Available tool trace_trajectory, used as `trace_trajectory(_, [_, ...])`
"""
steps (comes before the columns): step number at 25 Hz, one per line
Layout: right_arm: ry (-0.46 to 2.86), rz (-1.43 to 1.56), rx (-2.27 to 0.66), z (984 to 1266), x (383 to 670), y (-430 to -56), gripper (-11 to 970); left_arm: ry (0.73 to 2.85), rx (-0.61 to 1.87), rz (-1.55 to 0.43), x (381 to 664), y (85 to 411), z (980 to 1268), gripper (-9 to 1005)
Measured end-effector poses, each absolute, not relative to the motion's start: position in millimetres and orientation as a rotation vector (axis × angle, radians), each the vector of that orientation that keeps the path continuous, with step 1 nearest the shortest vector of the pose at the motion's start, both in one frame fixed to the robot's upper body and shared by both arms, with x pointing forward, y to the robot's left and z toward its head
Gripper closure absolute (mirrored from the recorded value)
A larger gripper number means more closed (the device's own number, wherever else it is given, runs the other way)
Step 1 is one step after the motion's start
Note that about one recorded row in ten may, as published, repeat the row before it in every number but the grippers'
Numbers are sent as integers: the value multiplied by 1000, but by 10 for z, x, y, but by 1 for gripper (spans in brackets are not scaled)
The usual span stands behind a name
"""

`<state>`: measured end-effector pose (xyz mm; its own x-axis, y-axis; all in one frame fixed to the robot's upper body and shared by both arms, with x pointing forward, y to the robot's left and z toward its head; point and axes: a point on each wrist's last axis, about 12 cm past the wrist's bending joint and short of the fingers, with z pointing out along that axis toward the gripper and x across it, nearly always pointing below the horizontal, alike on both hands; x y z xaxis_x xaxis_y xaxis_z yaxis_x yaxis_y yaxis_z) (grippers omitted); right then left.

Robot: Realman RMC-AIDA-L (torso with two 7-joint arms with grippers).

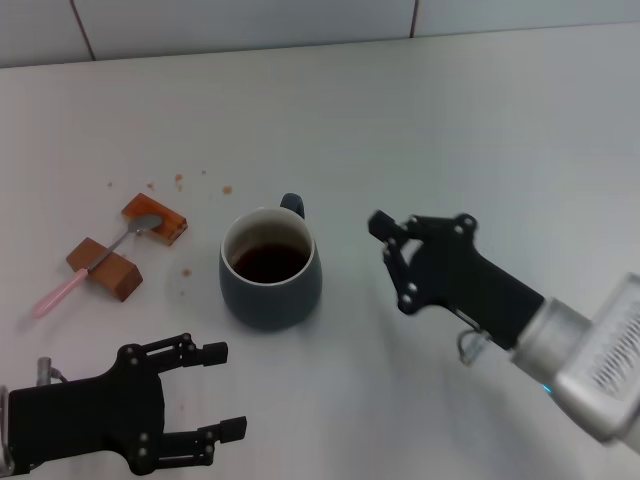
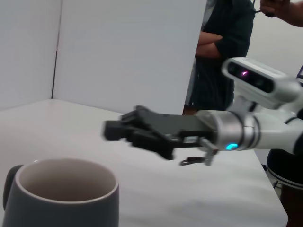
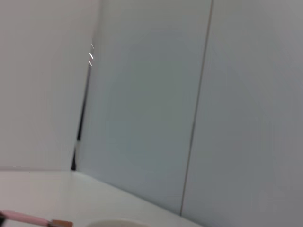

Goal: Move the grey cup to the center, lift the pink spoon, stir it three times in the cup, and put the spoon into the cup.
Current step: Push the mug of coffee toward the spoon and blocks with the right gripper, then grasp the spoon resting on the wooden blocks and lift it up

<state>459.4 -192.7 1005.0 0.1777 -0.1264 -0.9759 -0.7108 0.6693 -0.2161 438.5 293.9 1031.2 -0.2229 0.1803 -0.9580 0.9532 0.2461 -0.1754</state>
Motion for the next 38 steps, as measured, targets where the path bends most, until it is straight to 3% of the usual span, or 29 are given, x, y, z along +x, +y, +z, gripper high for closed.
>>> trace_trajectory(8, [1283,543,-812,9994,4082,-2154,954,1603,1075,-1072,4378,2922,10306,190])
trace_trajectory(13, [1357,597,-759,9927,3934,-2206,807,1589,1057,-1067,4377,2896,10292,190])
trace_trajectory(23, [1413,694,-708,9935,3972,-2330,598,1558,862,-1013,4279,2979,10289,190])
trace_trajectory(25, [1409,687,-710,9940,3977,-2348,558,1556,684,-1000,4198,3028,10265,190])
trace_trajectory(27, [1409,685,-709,9941,3980,-2350,326,1558,634,-996,4178,3047,10258,190])
trace_trajectory(33, [1409,684,-725,9941,4021,-2334,200,1574,286,-992,4045,3239,10246,190])
trace_trajectory(38, [1418,685,-745,9929,4045,-2316,200,1583,25,-1031,3971,3403,10249,189])
